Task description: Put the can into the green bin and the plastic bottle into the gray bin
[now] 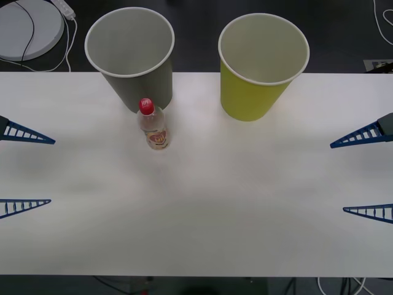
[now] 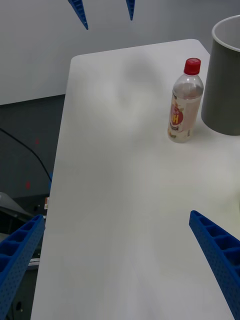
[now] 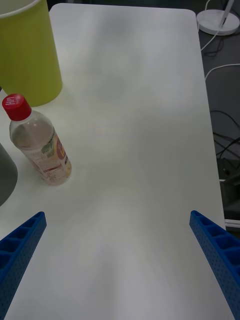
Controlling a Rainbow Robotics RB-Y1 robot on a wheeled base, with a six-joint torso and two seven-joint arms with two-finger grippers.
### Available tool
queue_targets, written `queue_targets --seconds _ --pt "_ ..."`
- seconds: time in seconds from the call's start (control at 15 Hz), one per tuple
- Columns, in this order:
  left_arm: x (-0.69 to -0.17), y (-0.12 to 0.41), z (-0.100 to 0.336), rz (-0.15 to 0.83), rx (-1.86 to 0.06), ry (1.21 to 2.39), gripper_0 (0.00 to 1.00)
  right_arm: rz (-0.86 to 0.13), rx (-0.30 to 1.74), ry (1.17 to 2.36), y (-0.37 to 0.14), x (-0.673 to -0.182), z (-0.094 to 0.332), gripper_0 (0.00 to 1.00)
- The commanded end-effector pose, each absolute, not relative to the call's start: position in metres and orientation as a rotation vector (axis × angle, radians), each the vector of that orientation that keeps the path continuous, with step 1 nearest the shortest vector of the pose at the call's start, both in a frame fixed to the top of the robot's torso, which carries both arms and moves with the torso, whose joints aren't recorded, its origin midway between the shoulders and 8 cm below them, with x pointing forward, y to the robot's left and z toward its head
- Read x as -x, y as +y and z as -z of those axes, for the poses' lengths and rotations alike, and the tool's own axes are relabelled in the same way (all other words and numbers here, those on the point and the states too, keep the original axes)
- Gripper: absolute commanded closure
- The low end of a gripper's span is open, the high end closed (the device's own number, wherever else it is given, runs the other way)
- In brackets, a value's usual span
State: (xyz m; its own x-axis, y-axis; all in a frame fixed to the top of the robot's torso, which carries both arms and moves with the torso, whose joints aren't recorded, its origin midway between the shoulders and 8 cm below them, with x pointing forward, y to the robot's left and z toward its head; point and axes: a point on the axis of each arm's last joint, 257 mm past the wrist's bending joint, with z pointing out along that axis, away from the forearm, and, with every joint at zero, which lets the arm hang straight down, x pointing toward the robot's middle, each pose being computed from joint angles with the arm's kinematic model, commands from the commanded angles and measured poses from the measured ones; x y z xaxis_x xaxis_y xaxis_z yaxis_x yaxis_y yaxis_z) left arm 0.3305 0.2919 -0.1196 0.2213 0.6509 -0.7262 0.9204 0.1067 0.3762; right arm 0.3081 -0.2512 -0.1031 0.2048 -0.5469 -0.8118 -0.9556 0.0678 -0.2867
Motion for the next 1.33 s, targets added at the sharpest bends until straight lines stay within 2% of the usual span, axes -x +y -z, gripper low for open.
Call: queue_targets --seconds 0.07,0.33,0.6,0.73,0.93,1.33 --pt "-0.33 0.292 0.12 0.387 -1.619 1.505 0.0 -0.582 1.595 1.457 -0.251 -0.308 0.103 0.0" --pt "-0.328 0.3 0.13 0.395 -1.612 1.548 0.0 -0.582 1.595 1.457 -0.251 -0.308 0.103 0.0" --pt "-0.334 0.31 0.126 0.347 -1.628 1.579 0.0 -0.582 1.595 1.457 -0.251 -0.308 0.103 0.0" --pt "-0.342 0.312 0.125 0.337 -1.573 1.599 0.0 -0.582 1.595 1.457 -0.251 -0.308 0.103 0.0" --pt "-0.359 0.302 0.132 0.373 -1.432 1.627 0.0 -0.582 1.595 1.457 -0.251 -0.308 0.103 0.0" --pt "-0.378 0.287 0.14 0.401 -1.245 1.608 0.0 -0.582 1.595 1.457 -0.251 -0.308 0.103 0.0"
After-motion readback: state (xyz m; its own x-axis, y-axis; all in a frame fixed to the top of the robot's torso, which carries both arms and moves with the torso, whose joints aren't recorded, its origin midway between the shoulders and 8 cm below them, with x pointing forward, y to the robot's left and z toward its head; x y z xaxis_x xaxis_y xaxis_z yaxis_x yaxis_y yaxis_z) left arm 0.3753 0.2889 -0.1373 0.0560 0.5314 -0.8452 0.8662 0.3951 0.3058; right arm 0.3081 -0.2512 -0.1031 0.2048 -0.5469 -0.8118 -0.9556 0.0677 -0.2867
